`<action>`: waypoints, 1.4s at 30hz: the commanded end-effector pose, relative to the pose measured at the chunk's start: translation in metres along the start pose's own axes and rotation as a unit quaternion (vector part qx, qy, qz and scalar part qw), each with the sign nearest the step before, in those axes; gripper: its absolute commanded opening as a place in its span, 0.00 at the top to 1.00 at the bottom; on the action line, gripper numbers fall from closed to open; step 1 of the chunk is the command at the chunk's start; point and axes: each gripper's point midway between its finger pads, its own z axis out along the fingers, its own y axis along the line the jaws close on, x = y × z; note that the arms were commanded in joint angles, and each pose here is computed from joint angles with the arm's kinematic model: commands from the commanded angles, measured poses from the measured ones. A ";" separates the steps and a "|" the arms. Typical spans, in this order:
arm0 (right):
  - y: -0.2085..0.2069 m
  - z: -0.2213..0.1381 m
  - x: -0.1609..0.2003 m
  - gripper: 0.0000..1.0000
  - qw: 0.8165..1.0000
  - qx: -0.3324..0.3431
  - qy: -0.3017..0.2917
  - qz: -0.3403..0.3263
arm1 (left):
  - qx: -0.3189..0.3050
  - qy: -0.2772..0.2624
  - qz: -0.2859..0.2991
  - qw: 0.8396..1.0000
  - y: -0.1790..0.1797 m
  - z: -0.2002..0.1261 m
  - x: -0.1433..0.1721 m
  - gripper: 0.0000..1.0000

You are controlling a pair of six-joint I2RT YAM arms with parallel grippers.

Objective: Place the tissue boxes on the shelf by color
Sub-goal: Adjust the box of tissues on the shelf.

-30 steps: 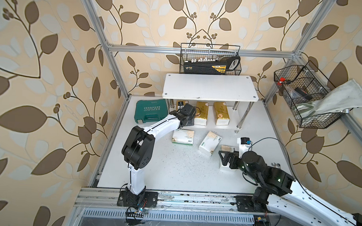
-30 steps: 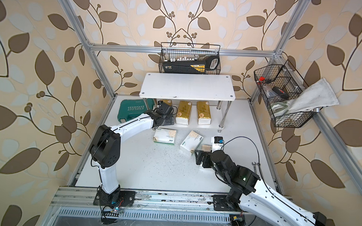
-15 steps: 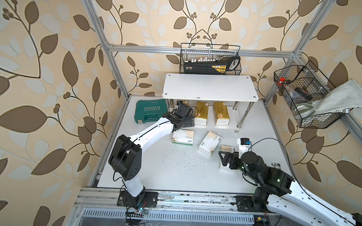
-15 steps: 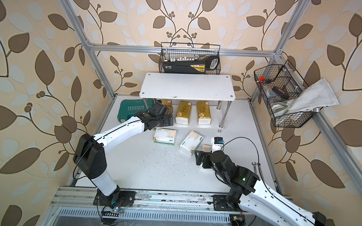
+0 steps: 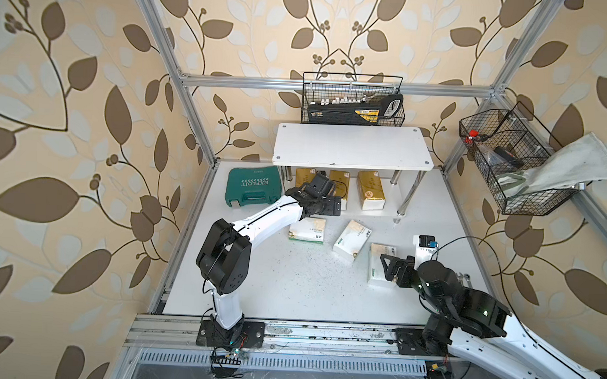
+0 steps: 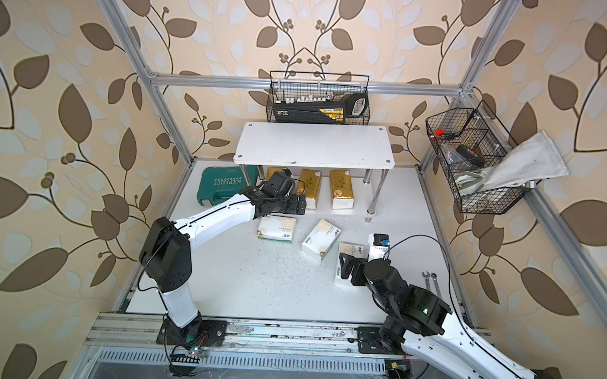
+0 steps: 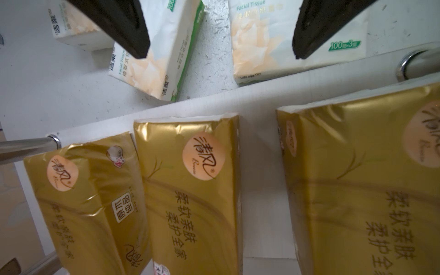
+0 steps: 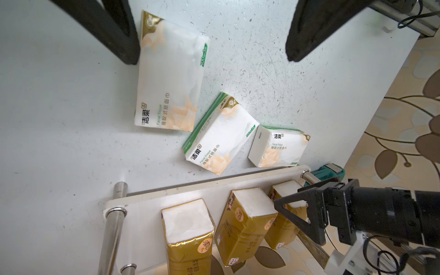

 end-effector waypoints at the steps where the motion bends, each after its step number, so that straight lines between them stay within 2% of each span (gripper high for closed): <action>1: -0.007 -0.007 -0.006 0.01 1.000 0.013 -0.009 0.006 | 0.026 -0.020 0.014 0.999 -0.017 -0.002 -0.020 0.01; 16: -0.009 -0.012 -0.008 0.01 1.000 0.009 -0.011 0.013 | 0.034 -0.014 0.017 0.999 -0.031 0.026 -0.032 0.01; 30: -0.007 -0.009 -0.005 0.01 1.000 0.010 -0.007 0.015 | 0.074 -0.017 0.003 0.997 -0.046 0.028 -0.031 0.01; 42: -0.005 -0.005 -0.004 0.01 1.000 0.010 -0.004 0.015 | 0.082 -0.015 0.005 0.997 -0.054 0.027 -0.026 0.01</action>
